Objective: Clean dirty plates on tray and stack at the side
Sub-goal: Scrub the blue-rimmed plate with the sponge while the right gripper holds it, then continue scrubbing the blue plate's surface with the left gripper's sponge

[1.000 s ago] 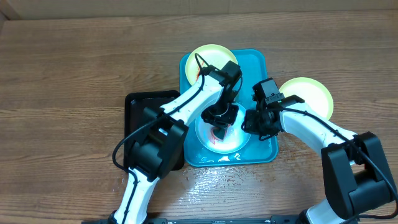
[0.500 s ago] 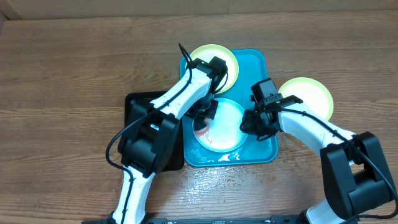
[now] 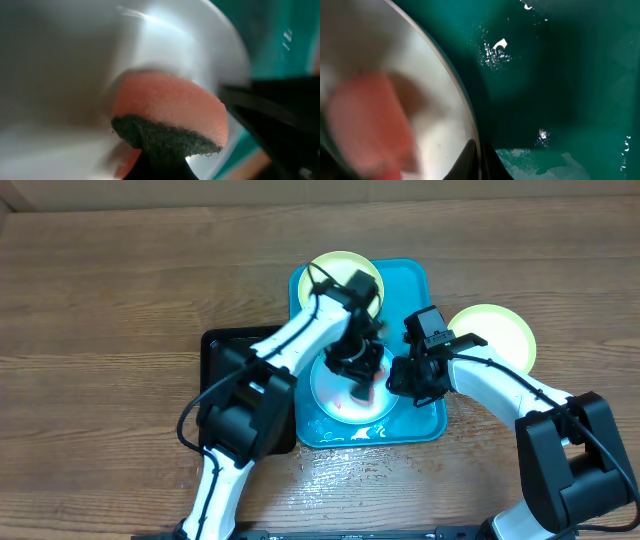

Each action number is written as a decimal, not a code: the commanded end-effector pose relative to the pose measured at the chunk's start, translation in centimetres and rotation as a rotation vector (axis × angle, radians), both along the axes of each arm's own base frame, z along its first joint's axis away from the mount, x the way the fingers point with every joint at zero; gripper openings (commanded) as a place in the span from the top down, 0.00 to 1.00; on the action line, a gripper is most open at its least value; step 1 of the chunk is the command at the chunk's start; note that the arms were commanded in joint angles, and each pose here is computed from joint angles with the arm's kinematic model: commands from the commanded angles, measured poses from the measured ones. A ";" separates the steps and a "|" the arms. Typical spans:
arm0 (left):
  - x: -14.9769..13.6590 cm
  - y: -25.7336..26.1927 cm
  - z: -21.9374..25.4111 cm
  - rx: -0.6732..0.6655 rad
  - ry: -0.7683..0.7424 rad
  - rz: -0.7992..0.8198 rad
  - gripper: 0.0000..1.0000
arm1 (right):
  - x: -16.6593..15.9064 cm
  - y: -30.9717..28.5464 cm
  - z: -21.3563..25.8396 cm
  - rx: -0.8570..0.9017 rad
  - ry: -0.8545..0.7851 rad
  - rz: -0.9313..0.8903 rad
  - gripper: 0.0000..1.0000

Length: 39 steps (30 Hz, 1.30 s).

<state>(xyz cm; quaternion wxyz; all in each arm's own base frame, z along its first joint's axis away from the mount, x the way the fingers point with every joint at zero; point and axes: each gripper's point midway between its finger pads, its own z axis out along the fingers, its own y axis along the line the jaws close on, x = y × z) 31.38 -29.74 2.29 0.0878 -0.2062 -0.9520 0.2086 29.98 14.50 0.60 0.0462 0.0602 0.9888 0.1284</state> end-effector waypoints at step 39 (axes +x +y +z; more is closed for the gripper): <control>-2.3 3.2 -2.3 0.324 -0.114 -0.266 0.96 | -0.4 -1.2 -0.8 -0.062 0.017 -0.013 0.96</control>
